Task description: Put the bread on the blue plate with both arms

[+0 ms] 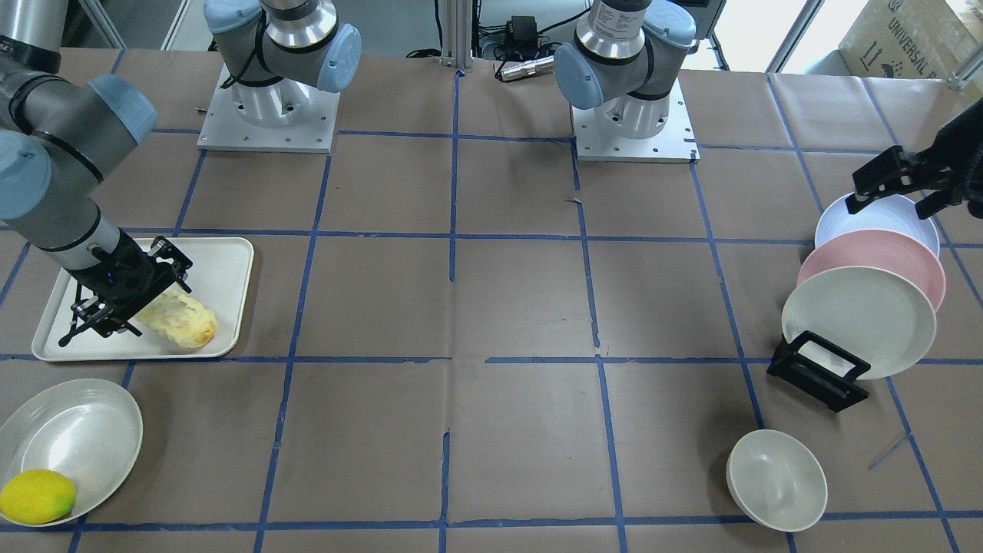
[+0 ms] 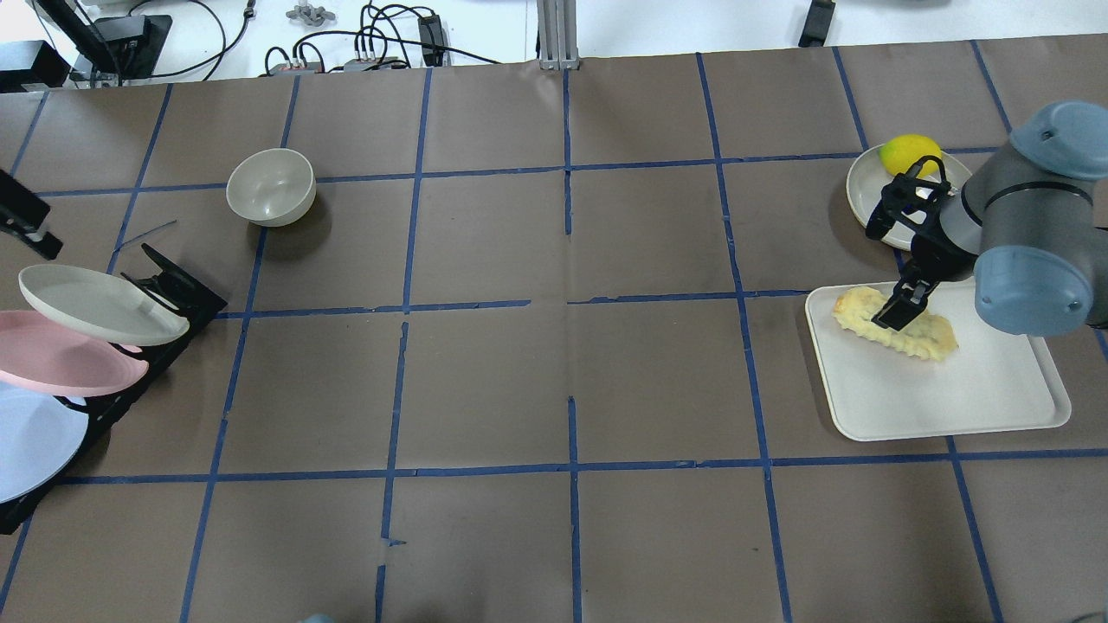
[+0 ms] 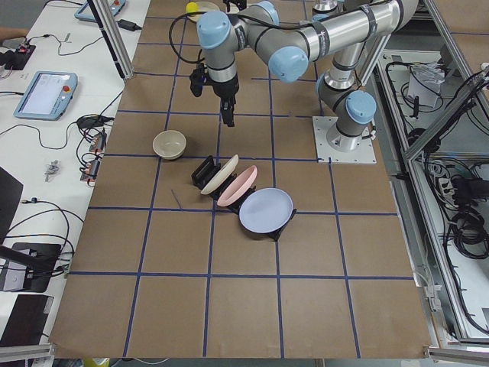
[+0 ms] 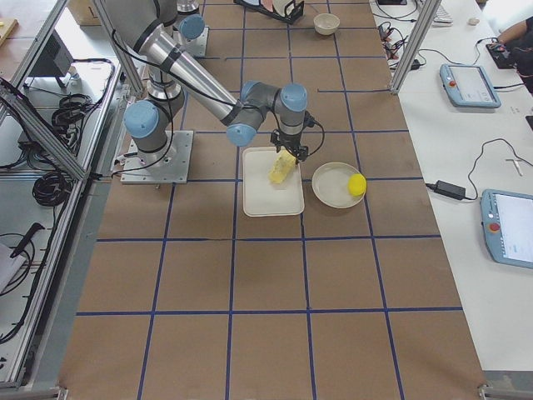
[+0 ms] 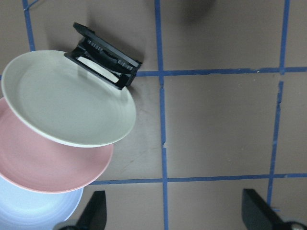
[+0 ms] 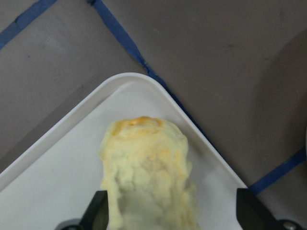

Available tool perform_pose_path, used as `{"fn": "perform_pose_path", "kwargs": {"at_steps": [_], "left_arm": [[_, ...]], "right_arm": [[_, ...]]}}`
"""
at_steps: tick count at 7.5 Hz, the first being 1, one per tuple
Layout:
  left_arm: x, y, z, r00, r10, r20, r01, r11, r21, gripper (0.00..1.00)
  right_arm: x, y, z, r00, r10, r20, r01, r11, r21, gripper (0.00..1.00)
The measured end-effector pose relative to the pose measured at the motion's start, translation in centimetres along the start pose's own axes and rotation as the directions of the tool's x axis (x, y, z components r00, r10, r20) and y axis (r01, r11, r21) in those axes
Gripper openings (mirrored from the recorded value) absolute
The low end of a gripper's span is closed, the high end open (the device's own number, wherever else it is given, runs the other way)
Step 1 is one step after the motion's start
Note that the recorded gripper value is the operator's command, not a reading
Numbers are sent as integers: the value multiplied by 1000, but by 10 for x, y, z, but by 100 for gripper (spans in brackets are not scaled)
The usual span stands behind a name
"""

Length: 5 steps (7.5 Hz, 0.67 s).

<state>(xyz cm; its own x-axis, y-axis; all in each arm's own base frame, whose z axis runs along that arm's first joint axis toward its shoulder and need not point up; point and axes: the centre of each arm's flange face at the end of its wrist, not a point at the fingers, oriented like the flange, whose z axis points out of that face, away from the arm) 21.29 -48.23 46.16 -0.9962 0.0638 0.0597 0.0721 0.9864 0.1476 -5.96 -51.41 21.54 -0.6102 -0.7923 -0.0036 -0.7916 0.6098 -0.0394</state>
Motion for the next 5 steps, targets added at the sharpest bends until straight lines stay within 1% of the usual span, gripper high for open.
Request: {"fn": "perform_pose_path", "kwargs": {"at_steps": [1, 2, 3, 4, 5], "left_arm": [[-37, 20, 7, 1000, 22, -2, -22, 1000, -21, 100], [-76, 35, 17, 999, 37, -5, -38, 999, -29, 100], [-118, 40, 34, 998, 58, -5, -58, 998, -25, 100], [-164, 40, 61, 996, 83, -18, -83, 996, -25, 100], [-200, 42, 87, 994, 103, -47, -105, 994, -30, 100]], "right_arm": [[2, -1, 10, 1000, 1, 7, -1, 1000, 6, 86], [0, -2, 16, 1000, 6, 19, -6, 1000, 16, 67], [-1, -2, 20, 999, 24, 28, -24, 1000, 20, 46], [-4, -1, 23, 998, 54, 36, -55, 998, 16, 32], [-7, 0, 24, 996, 80, 40, -81, 997, 9, 26]]}}
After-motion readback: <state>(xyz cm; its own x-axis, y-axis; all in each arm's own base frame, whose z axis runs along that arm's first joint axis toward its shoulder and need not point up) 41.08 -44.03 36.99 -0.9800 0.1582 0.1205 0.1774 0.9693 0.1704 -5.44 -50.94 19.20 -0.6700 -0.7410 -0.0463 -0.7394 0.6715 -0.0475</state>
